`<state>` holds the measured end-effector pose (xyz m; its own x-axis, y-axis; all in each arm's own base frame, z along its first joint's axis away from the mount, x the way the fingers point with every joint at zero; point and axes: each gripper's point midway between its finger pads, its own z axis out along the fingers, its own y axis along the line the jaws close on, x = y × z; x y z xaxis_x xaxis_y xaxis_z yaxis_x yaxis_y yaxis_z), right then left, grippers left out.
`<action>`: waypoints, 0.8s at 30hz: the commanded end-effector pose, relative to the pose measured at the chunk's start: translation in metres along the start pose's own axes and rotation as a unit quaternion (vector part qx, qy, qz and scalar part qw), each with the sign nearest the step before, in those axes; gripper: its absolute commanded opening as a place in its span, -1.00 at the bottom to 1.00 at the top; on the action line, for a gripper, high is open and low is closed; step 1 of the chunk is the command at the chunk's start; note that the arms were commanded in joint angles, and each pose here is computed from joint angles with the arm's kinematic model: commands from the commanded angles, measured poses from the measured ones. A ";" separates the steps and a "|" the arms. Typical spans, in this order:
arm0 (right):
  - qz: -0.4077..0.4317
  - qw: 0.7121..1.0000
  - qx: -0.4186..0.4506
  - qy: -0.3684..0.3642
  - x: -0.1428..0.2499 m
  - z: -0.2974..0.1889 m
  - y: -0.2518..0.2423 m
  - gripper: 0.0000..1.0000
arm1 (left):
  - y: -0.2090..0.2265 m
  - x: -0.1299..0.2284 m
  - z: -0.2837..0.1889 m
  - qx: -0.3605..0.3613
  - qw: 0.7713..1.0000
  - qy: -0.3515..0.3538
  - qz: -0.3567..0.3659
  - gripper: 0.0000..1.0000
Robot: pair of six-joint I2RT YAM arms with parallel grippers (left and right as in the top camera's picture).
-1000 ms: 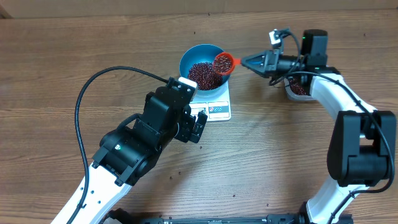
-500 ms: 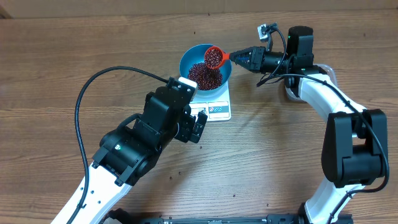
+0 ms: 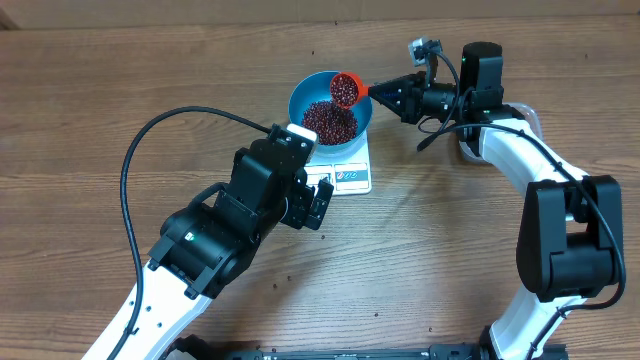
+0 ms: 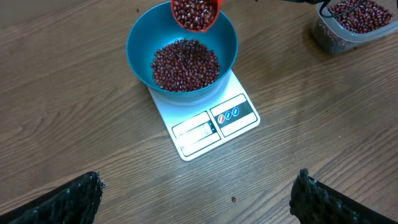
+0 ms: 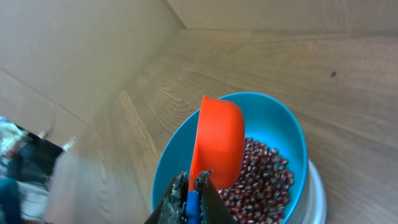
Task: Scoop item into bowl and weigh 150g on scale
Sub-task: 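Tilt the scoop to pour the third load into the bowl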
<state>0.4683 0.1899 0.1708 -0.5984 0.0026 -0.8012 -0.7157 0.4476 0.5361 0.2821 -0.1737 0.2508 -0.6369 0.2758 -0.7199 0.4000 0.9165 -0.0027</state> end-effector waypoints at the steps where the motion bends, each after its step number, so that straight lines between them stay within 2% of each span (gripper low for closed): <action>1: -0.082 0.997 -0.007 0.001 0.001 0.005 0.005 -0.92 | 0.003 -0.004 -0.006 -0.003 1.000 -0.011 -0.007 0.99; 7: -0.195 0.981 -0.019 0.011 0.007 0.014 0.014 -0.93 | 0.003 -0.004 -0.006 -0.003 1.000 -0.011 -0.007 0.99; 13: -0.235 0.972 0.002 0.017 0.009 0.015 0.006 -0.93 | 0.003 -0.004 -0.006 -0.003 1.000 -0.011 -0.007 0.99; 24: -0.374 0.926 -0.027 0.047 0.032 0.013 0.010 -0.93 | 0.003 -0.004 -0.006 -0.003 1.000 -0.011 -0.007 0.99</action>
<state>0.4517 0.2045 0.1474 -0.0898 -0.3402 -0.9361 -0.9463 0.3222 -0.0263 0.2821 -0.1736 0.2508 -0.6368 0.2758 -0.7200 0.3998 0.9166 -0.0025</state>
